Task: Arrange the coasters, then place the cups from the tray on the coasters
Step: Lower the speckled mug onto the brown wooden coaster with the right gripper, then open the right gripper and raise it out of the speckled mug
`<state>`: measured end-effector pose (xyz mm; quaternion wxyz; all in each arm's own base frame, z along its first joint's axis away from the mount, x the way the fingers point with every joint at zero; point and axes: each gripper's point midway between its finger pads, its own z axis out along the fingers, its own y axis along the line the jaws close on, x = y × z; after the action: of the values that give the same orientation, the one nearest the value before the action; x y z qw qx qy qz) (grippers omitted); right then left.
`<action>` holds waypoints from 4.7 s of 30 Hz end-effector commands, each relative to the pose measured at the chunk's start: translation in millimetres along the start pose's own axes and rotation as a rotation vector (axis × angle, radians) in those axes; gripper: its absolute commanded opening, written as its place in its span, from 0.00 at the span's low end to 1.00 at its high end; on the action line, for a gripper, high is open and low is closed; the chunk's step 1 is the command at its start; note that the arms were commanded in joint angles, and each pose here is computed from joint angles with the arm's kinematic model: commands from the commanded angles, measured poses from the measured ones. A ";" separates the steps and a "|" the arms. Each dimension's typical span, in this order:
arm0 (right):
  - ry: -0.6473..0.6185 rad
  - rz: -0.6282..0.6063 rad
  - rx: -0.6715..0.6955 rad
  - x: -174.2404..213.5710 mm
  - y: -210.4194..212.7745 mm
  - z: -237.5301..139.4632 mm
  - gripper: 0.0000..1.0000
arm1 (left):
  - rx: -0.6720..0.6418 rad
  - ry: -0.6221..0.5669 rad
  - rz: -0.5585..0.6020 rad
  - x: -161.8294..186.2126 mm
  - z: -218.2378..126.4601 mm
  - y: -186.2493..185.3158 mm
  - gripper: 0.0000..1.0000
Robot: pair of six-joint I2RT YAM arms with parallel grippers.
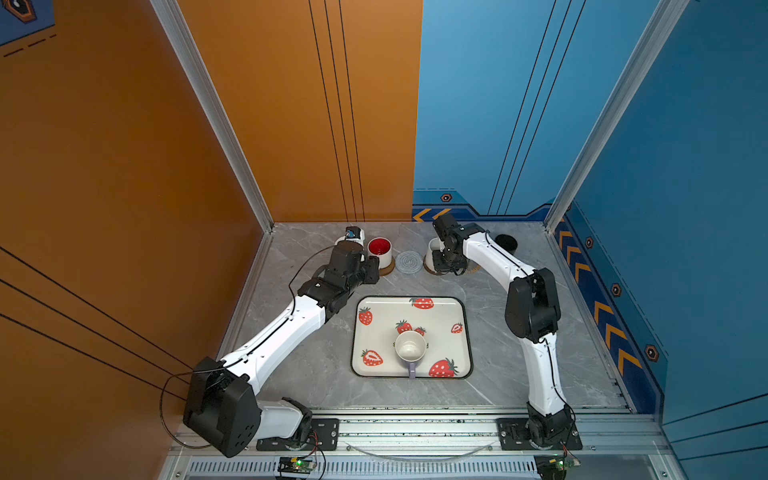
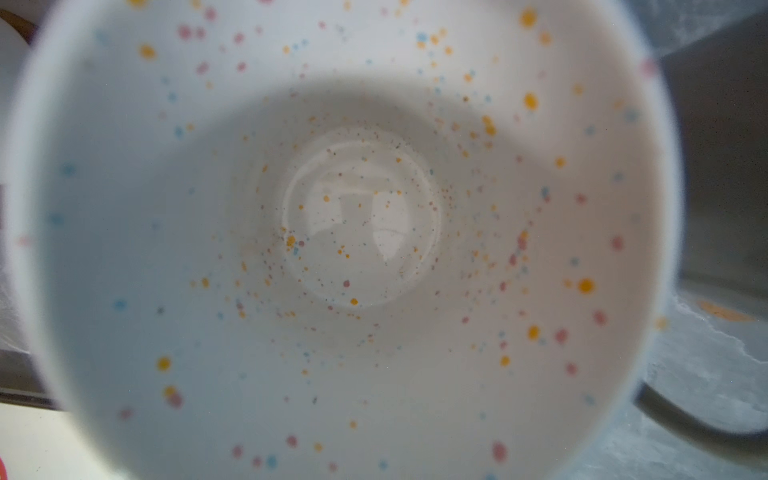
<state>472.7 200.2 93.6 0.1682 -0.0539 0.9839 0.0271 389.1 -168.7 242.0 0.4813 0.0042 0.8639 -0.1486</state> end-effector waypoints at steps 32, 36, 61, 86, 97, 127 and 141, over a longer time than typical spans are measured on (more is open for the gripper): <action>-0.078 0.002 0.062 -28.3 -12.9 -3.3 0.00 | 0.002 0.010 -0.021 2.3 3.4 4.8 0.54; -0.075 0.000 0.064 -28.2 -13.3 -1.5 0.00 | 0.003 0.009 -0.022 1.7 3.0 4.7 0.54; -0.063 -0.031 0.096 -26.1 -12.9 6.0 0.00 | 0.002 0.008 -0.023 2.1 2.3 5.0 0.54; -0.042 -0.010 0.048 -22.3 -4.5 10.6 0.00 | 0.000 0.004 -0.023 1.2 -0.1 6.1 0.54; -0.034 -0.004 0.043 -20.6 -3.7 12.5 0.16 | -0.002 0.002 -0.023 0.5 -0.5 7.0 0.55; -0.060 0.005 0.024 -13.1 0.5 -23.0 0.60 | 0.005 -0.013 -0.028 -1.5 -8.5 7.1 0.55; -0.359 -0.023 0.066 -7.1 5.9 -166.7 0.65 | 0.040 -0.026 -0.052 -4.8 -11.7 1.3 0.55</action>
<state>433.5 203.0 231.5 0.3082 -0.0652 0.9487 0.0264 383.5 -164.5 244.2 0.4819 -0.0045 0.8616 -0.1595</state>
